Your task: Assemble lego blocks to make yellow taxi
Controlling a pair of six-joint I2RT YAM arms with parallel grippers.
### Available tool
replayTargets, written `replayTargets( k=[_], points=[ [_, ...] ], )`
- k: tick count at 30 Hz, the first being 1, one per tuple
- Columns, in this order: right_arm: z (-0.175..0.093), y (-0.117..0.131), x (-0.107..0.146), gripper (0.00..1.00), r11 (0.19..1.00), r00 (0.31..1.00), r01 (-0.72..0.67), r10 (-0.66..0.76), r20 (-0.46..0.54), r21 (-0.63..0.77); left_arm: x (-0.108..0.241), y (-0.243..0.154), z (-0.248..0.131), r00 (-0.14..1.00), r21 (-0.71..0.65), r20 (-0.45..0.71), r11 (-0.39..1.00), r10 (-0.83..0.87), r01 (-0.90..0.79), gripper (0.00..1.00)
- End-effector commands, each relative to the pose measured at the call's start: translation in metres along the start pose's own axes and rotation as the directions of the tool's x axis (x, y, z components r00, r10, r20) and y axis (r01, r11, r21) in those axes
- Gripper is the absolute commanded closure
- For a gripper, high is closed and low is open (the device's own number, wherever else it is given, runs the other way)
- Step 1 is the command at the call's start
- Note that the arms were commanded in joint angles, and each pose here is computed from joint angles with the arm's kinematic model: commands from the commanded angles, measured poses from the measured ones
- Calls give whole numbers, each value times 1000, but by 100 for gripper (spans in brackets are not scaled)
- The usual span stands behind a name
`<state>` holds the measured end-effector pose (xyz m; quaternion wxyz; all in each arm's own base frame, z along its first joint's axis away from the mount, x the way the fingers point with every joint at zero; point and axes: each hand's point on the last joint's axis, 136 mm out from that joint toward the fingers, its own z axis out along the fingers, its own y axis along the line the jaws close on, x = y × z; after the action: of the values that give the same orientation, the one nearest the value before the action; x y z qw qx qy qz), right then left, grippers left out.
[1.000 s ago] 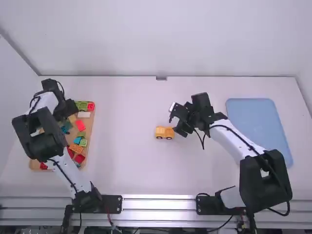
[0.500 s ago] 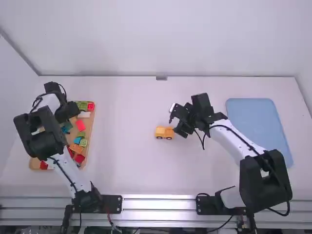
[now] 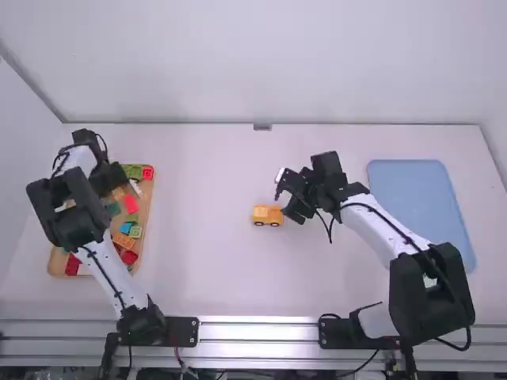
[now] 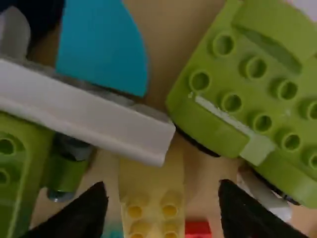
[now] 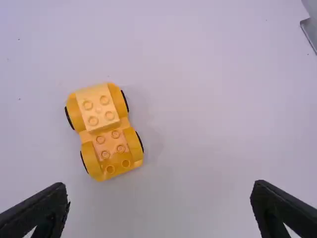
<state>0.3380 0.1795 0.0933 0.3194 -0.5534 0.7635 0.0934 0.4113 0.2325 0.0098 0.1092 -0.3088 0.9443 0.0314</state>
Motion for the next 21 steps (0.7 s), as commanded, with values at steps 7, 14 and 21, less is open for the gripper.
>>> replayTargets(
  k=[7,14,21],
  points=[
    [-4,1,-4,2,1000,1000,2,-2,17,4,16,3,13,999,-4,-46,1000,-25,25,46],
    [-4,2,-3,1,1000,1000,-1,1,13,-1,15,5,13,999,-7,-40,1000,-27,27,56],
    [-4,3,-1,2,999,999,-49,49,4,-5,21,4,20,999,-6,-44,1000,-18,18,61]
  ],
)
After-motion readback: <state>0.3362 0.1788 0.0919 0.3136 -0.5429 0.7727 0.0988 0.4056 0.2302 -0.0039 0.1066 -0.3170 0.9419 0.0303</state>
